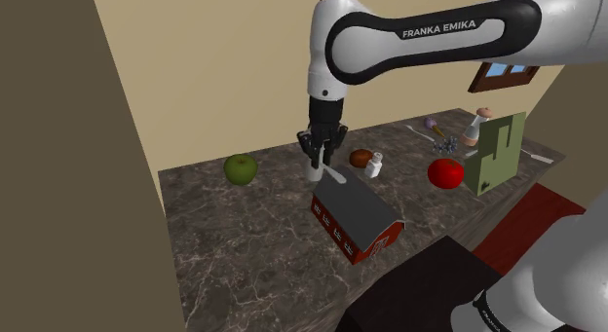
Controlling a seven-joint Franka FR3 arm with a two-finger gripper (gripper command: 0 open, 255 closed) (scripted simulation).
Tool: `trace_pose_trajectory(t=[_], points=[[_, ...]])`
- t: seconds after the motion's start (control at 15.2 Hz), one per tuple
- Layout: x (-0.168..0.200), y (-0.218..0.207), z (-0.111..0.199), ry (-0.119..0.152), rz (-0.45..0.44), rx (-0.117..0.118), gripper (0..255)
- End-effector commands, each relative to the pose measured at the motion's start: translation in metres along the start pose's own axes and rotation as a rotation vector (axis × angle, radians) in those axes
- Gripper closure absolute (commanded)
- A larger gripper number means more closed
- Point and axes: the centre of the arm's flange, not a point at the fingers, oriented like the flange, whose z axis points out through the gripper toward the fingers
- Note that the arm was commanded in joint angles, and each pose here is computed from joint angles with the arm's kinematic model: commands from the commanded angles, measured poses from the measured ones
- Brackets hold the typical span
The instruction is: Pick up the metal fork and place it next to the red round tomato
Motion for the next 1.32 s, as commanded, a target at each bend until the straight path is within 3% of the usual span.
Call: trace_pose_trajectory(t=[0.0, 1.25], points=[[0.004, 0.028, 0.000, 0.000, -0.002, 0.000, 255], [0.031, 0.277, -0.007, 0.000, -0.002, 0.000, 255]])
